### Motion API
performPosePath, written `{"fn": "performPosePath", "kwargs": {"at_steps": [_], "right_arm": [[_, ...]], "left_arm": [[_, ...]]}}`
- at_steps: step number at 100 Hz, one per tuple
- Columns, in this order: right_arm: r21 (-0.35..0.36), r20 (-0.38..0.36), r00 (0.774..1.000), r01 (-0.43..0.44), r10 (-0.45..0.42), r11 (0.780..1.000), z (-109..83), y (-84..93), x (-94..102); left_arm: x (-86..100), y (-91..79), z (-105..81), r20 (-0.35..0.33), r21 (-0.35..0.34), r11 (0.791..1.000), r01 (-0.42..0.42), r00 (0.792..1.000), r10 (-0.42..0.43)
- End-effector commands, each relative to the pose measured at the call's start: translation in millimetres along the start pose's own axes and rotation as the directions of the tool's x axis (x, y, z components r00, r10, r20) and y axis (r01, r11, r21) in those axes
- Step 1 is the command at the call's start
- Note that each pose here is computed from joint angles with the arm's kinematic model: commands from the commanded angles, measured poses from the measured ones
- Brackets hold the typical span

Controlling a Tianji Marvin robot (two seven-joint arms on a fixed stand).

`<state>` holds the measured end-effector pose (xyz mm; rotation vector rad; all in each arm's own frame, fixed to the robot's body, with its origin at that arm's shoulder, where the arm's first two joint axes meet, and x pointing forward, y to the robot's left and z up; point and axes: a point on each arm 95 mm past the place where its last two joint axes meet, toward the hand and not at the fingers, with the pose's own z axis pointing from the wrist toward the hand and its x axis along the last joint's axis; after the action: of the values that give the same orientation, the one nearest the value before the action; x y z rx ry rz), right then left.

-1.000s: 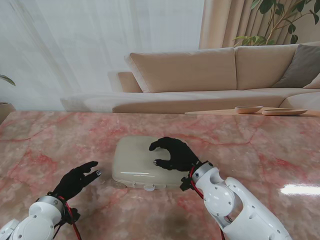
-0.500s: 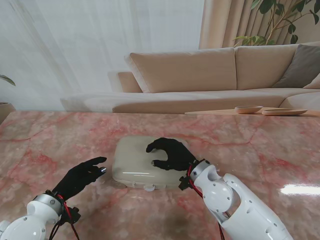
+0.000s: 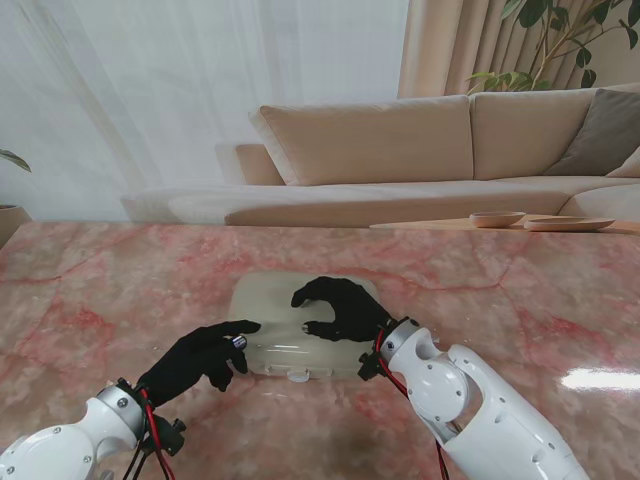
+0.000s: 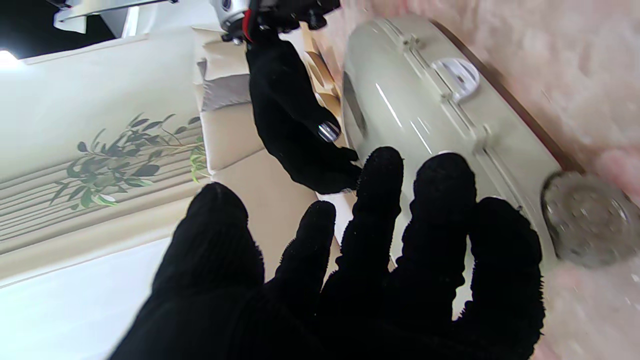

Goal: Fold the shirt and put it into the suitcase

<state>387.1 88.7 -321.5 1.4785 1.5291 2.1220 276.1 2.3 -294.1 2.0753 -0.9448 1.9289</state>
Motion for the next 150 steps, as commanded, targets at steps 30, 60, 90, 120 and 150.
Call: {"fn": "performPosePath", "kwargs": {"at_steps": [30,60,90,120,150], "right_arm": [[0.108,0.069,0.997,-0.025,0.017,0.994,-15.9,-27.7,-19.6],[0.120,0.071,0.997,-0.026,0.017,0.992,-15.9,-28.0,-20.2],[0.127,0.068,0.998,-0.025,0.016,0.992,-15.4,-28.2,-19.7],[0.134,0.074,0.997,-0.023,0.013,0.991,-15.8,-29.0,-21.3],[0.141,0.075,0.997,-0.022,0.011,0.990,-14.9,-29.5,-21.9]], "left_arm": [[-12.0,17.0,6.6,0.040,-0.174,0.977,0.122,0.992,-0.117],[-26.1,20.2,4.4,0.126,-0.259,0.950,0.175,0.981,-0.147],[-46.9,24.5,13.8,0.212,-0.311,0.923,0.227,0.963,-0.166],[-62.5,28.5,19.9,0.289,-0.393,0.875,0.282,0.941,-0.173],[-74.9,32.5,24.9,0.362,-0.359,0.875,0.325,0.913,-0.191]]}}
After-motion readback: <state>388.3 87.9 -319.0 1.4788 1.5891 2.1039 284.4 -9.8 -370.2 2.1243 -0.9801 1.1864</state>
